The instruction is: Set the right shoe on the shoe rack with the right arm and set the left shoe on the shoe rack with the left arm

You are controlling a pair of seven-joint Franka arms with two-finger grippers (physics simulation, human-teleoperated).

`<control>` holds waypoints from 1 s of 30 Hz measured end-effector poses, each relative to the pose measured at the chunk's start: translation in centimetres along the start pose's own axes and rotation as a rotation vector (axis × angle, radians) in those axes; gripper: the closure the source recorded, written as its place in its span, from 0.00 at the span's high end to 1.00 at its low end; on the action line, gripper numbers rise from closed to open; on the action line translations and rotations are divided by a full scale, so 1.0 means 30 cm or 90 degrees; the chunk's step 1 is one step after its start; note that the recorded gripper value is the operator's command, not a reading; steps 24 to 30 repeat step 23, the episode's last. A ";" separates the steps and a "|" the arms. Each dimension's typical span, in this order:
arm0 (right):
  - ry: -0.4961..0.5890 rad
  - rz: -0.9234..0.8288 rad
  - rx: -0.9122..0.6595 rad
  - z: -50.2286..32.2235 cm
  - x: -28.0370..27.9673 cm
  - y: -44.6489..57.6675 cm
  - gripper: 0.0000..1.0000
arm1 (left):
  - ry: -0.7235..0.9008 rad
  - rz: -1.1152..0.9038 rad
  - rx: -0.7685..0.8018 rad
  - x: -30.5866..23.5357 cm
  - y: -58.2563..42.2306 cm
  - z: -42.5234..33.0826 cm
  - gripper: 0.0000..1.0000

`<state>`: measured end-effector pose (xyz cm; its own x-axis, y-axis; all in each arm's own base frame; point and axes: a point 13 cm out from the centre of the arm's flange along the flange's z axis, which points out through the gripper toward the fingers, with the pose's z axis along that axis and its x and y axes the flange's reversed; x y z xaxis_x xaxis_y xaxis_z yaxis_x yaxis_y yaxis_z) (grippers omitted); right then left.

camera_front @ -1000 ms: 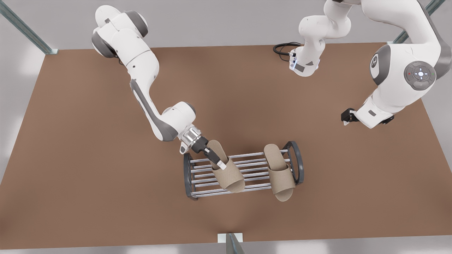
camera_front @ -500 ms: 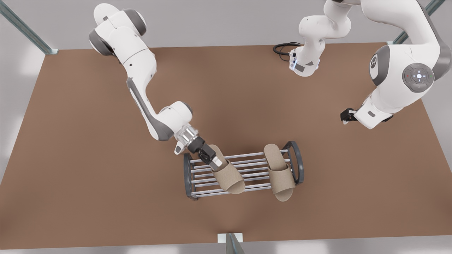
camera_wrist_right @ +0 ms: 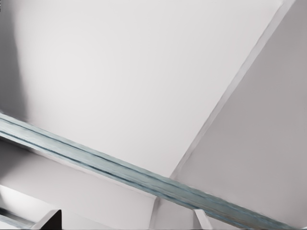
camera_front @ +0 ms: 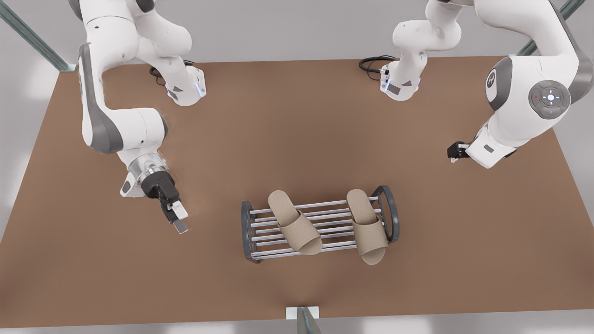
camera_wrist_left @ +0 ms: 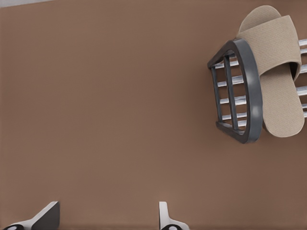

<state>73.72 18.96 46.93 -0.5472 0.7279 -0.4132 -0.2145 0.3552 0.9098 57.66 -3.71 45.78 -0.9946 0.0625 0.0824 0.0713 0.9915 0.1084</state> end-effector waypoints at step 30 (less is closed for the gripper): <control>0.788 -0.446 0.624 -0.780 -0.196 -0.287 1.00 | 0.001 -0.015 0.000 -0.001 0.000 0.001 1.00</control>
